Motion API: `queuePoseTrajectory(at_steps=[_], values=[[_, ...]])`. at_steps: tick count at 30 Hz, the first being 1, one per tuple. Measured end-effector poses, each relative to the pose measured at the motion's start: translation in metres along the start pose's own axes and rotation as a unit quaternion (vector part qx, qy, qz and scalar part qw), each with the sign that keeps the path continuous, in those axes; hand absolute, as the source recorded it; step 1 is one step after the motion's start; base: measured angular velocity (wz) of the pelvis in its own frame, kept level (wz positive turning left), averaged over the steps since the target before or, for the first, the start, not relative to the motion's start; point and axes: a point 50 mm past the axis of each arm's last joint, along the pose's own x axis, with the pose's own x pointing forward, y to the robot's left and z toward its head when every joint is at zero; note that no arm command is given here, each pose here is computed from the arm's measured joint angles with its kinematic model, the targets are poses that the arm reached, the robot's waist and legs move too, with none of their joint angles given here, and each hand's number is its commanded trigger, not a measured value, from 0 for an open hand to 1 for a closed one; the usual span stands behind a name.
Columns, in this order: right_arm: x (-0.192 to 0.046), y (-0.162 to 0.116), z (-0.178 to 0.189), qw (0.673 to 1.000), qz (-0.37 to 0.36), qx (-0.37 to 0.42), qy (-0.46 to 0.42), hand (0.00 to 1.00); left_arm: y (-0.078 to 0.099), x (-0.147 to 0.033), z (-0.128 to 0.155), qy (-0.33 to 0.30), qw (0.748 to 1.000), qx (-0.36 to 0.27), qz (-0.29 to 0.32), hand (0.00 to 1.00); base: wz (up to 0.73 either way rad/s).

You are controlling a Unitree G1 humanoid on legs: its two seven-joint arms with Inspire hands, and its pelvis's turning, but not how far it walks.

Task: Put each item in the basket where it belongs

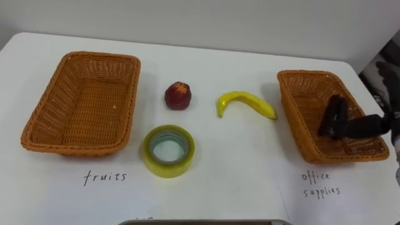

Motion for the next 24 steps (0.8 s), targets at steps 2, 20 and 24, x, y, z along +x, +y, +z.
queuePoseTrajectory(at_steps=[2, 20, 24], values=[[0.0000, 0.0001, 0.0000, 1.000, 0.001, 0.000, 0.000, 0.00, 0.0000, 0.0000, 0.0002, 0.000, 1.000, 0.000, 0.000, 0.00, 0.00], [0.0018, 0.0050, 0.0036, 0.999, 0.036, 0.005, -0.003, 0.00, 0.0000, -0.0003, -0.0021, 0.009, 1.000, 0.003, -0.001, 0.00, 0.00], [0.0025, 0.0040, 0.0072, 0.999, 0.035, 0.008, -0.010, 0.00, -0.0004, -0.0006, -0.0072, 0.019, 1.000, 0.005, -0.002, 0.00, 0.00]])
